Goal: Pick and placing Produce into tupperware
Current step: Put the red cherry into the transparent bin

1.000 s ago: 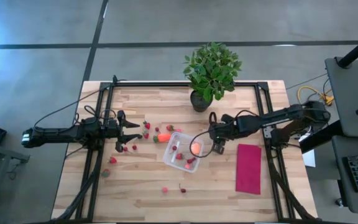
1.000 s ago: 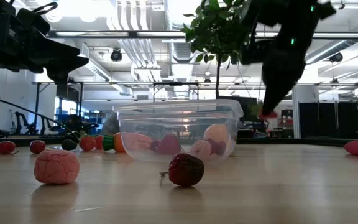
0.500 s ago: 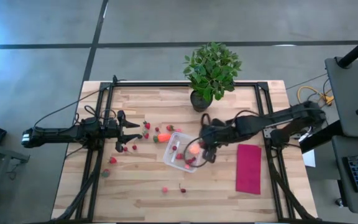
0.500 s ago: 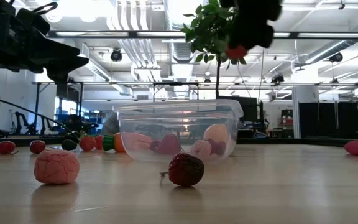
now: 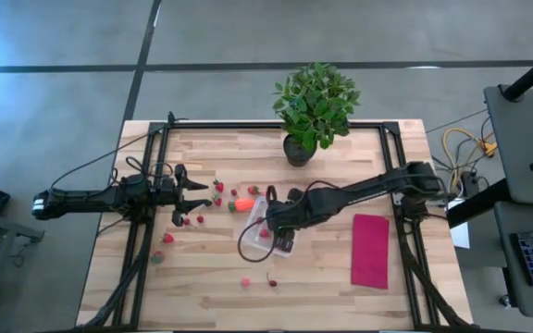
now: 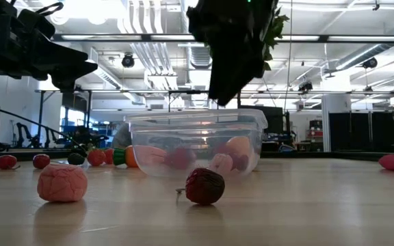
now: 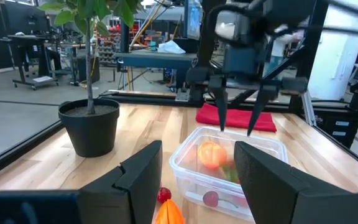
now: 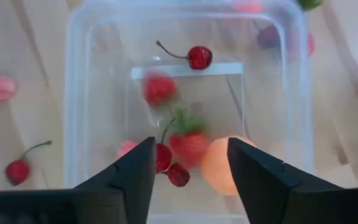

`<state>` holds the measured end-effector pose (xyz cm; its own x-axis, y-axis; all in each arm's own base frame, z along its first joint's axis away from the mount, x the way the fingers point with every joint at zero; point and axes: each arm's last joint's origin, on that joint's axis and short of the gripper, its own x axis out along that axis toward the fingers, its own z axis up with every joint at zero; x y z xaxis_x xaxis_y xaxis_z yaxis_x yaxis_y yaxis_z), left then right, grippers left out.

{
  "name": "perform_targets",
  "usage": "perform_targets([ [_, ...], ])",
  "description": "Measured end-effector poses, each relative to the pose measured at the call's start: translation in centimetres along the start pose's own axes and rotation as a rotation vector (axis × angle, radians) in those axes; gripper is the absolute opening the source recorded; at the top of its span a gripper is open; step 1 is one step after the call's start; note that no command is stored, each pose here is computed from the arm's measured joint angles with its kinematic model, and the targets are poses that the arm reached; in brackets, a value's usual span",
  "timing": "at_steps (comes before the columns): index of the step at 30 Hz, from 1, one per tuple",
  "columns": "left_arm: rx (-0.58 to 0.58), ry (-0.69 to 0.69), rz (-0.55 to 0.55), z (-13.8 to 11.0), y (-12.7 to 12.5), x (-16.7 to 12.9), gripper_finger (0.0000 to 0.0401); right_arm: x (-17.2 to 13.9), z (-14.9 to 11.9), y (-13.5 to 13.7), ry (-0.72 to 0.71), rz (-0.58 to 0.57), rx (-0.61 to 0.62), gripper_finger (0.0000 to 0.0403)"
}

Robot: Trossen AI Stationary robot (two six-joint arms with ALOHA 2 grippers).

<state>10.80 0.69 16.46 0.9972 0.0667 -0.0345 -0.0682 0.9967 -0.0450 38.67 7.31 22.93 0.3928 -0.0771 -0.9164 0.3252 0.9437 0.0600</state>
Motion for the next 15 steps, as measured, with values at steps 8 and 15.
perform_targets([
  [8,0.0,-0.001,0.0,0.0,0.0,0.0,0.0187,-2.0,-1.1,1.9,-0.012,0.021,-0.091,0.0246],
  [15,0.0,0.001,0.0,0.0,0.0,0.0,0.0187,-5.9,-5.7,6.6,-0.096,0.044,-0.303,0.0249],
])
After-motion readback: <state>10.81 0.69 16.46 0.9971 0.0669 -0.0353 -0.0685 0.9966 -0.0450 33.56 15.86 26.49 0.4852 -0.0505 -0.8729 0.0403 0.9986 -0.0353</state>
